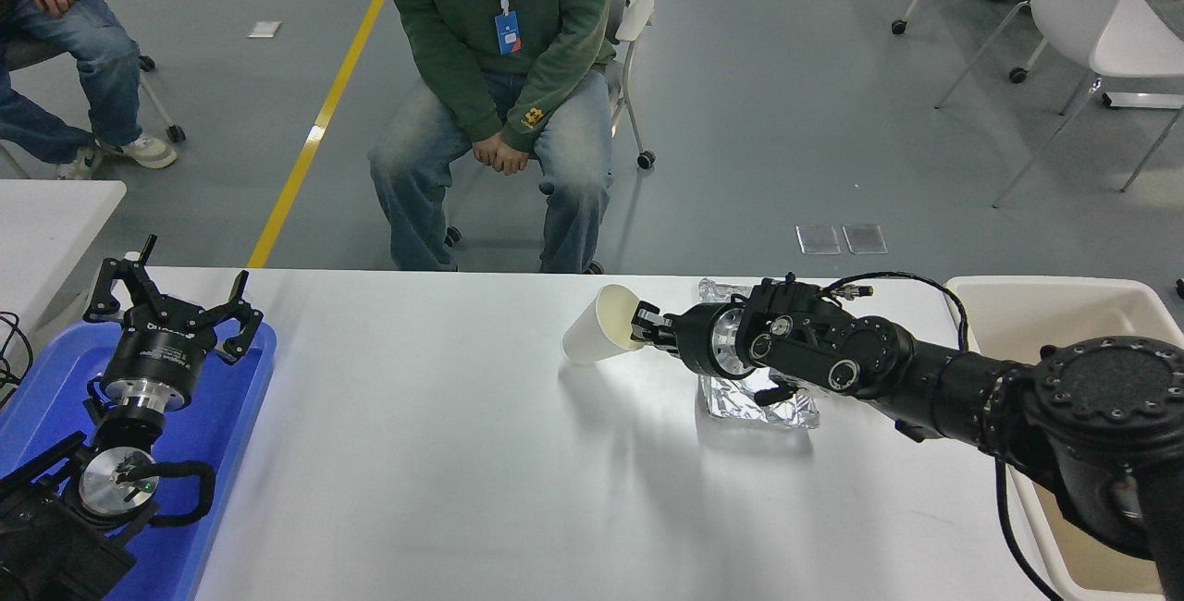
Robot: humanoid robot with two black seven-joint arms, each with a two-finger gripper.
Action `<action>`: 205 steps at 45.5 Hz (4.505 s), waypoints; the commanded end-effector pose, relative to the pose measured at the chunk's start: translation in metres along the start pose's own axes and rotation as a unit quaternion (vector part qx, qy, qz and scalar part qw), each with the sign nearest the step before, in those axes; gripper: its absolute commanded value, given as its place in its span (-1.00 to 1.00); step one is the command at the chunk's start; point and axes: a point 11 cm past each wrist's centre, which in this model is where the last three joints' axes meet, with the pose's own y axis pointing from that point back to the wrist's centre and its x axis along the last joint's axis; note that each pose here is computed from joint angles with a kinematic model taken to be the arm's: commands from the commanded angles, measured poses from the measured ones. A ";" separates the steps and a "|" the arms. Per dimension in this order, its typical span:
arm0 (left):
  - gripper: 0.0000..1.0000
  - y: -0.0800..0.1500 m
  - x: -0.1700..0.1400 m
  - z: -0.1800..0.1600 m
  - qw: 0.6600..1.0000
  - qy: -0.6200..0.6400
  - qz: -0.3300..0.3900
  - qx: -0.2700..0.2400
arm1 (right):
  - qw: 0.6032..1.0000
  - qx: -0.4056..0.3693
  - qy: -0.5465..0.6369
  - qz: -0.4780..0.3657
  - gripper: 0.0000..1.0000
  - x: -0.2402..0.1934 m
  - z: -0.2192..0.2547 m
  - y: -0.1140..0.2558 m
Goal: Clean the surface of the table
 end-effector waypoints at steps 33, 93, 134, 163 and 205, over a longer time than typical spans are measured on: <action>1.00 0.000 0.000 0.000 1.000 0.000 0.000 0.000 | 0.979 0.057 -0.158 0.115 -1.00 0.110 0.013 0.055; 1.00 0.000 0.000 0.000 1.000 0.000 0.000 0.000 | 0.946 0.099 -0.202 0.234 -1.00 0.223 0.074 0.311; 1.00 0.000 0.000 0.000 1.000 0.000 0.000 0.000 | 0.940 0.053 -0.211 0.262 -1.00 0.229 0.113 0.315; 1.00 0.000 0.000 0.000 1.000 0.000 0.000 0.000 | 0.883 -0.140 -0.230 0.385 -1.00 0.238 0.262 0.380; 1.00 0.000 0.000 0.000 1.000 0.000 0.000 0.000 | 0.845 -0.349 -0.110 0.389 -1.00 0.173 0.338 0.287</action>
